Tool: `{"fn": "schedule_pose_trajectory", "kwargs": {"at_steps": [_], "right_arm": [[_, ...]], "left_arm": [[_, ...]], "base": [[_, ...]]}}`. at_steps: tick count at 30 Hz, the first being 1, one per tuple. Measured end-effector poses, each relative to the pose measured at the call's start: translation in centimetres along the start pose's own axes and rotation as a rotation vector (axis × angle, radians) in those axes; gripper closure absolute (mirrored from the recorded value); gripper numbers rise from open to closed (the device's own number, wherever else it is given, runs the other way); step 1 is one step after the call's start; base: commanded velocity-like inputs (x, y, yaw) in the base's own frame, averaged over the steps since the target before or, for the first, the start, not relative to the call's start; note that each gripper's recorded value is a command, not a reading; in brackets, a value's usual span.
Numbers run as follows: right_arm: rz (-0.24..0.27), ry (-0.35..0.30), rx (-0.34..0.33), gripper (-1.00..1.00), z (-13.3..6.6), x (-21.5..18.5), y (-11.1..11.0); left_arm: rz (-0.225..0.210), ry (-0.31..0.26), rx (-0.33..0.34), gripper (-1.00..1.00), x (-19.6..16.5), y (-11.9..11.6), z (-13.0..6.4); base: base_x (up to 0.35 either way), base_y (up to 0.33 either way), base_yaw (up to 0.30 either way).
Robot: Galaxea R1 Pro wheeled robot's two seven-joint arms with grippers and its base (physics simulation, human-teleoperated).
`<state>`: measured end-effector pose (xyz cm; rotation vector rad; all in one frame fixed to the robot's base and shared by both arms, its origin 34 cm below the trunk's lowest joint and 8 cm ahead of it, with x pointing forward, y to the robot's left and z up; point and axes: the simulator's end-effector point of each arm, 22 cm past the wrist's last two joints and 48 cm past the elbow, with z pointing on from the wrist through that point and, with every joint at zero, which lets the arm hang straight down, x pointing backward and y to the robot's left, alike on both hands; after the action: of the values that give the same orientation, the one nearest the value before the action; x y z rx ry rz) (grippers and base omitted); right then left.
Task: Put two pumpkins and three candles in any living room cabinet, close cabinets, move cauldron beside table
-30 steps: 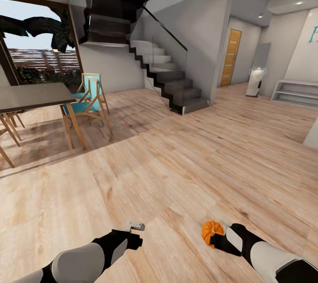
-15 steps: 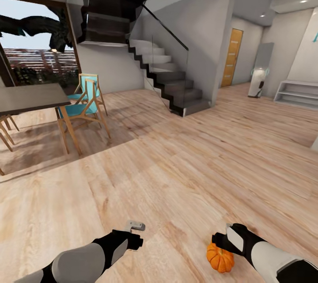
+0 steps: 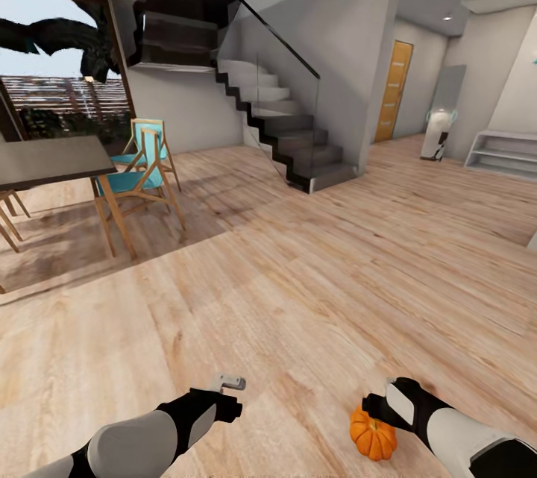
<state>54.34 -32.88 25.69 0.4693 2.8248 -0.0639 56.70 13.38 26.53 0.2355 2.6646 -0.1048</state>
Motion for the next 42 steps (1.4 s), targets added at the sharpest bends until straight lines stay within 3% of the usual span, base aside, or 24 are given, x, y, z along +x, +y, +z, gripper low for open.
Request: {"fn": "schedule_pose_trajectory", "kwargs": {"at_steps": [13,19,22,26,42], "right_arm": [[-0.004,0.045,0.038,-1.0,2.1,1.8,-0.9],[-0.004,0.044,0.039,-1.0,2.1,1.8,-0.9],[-0.006,0.051,0.042,-1.0,2.0,1.9,-1.1],[0.004,0.062,0.061,-1.0,2.0,1.8,-2.8],[0.039,0.062,0.079,-1.0,1.9,1.3,-5.0]], "left_arm": [[-0.007,0.052,0.013,-1.0,2.4,-0.3,1.8],[-0.008,0.048,0.019,-1.0,2.2,-0.5,1.8],[-0.008,0.02,0.029,-1.0,1.3,-1.3,1.7],[-0.01,-0.001,0.029,-1.0,0.5,-1.3,1.7],[-0.012,-0.004,0.032,-1.0,0.4,-1.4,1.7]], "base": [[0.0,0.0,0.0],[0.024,0.0,0.0],[0.231,0.0,0.0],[0.282,0.0,0.0],[0.171,0.0,0.0]]}}
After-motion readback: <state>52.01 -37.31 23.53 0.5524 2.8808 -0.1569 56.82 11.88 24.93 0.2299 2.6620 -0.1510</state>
